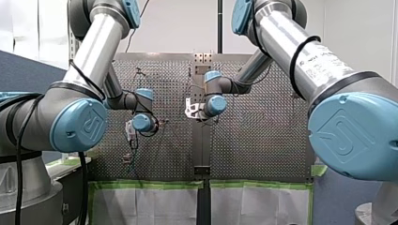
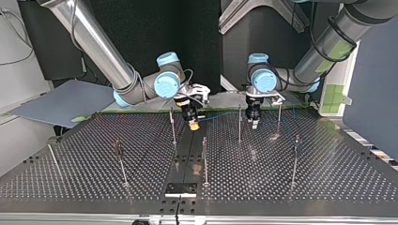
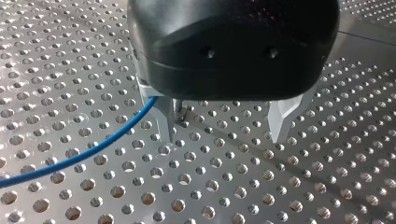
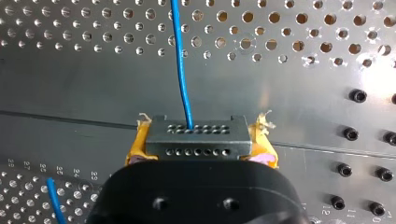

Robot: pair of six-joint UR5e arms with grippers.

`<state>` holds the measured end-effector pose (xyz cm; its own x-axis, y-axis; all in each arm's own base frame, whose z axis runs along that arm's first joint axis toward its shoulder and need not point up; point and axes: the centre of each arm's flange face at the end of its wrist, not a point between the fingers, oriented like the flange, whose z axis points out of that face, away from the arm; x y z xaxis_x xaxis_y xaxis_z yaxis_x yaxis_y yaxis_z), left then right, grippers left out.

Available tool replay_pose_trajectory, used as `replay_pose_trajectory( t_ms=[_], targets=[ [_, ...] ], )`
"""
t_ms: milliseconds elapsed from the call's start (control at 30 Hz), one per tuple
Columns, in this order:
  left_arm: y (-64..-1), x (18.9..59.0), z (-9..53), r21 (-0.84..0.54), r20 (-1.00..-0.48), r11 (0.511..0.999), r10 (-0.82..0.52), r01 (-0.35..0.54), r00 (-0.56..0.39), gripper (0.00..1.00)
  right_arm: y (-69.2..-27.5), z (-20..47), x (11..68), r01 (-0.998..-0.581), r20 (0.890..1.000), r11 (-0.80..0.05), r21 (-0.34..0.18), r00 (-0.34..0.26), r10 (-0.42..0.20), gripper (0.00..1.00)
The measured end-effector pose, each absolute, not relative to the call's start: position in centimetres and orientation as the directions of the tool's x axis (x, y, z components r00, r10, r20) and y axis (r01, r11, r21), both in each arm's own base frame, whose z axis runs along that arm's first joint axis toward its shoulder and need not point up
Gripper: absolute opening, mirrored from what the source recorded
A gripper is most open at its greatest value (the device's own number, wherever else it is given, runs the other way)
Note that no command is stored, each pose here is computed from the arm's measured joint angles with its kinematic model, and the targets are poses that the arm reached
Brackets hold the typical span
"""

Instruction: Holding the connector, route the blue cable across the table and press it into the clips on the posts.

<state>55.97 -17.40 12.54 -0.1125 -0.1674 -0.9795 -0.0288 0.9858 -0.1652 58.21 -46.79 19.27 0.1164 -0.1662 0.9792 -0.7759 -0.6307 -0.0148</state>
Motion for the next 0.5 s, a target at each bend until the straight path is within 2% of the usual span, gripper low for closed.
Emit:
replay_pose_trajectory(
  t_ms=[233, 333, 433, 500],
  targets=[
    [-17.4, 56.0, 12.5, -0.165, -0.979, 0.986, -0.167, -0.029, -0.113, 1.0, -46.8, 19.3, 58.2, -0.776, 0.979, -0.63, -0.014, 0.117, -0.166, 0.0],
    [-17.4, 56.0, 12.5, -0.165, -0.979, 0.986, -0.167, -0.028, -0.113, 1.0, -47.0, 18.8, 58.3, -0.78, 0.977, -0.626, 0.001, 0.136, -0.167, 0.0],
    [-17.4, 56.0, 12.5, -0.165, -0.979, 0.986, -0.167, -0.029, -0.113, 1.0, -47.2, 17.6, 58.5, -0.779, 0.969, -0.627, 0.026, 0.172, -0.174, 0.0],
    [-17.4, 56.0, 12.5, -0.165, -0.979, 0.986, -0.167, -0.029, -0.113, 1.0, -47.1, 16.3, 58.4, -0.775, 0.96, -0.63, 0.045, 0.207, -0.186, 0.0]
  ],
)
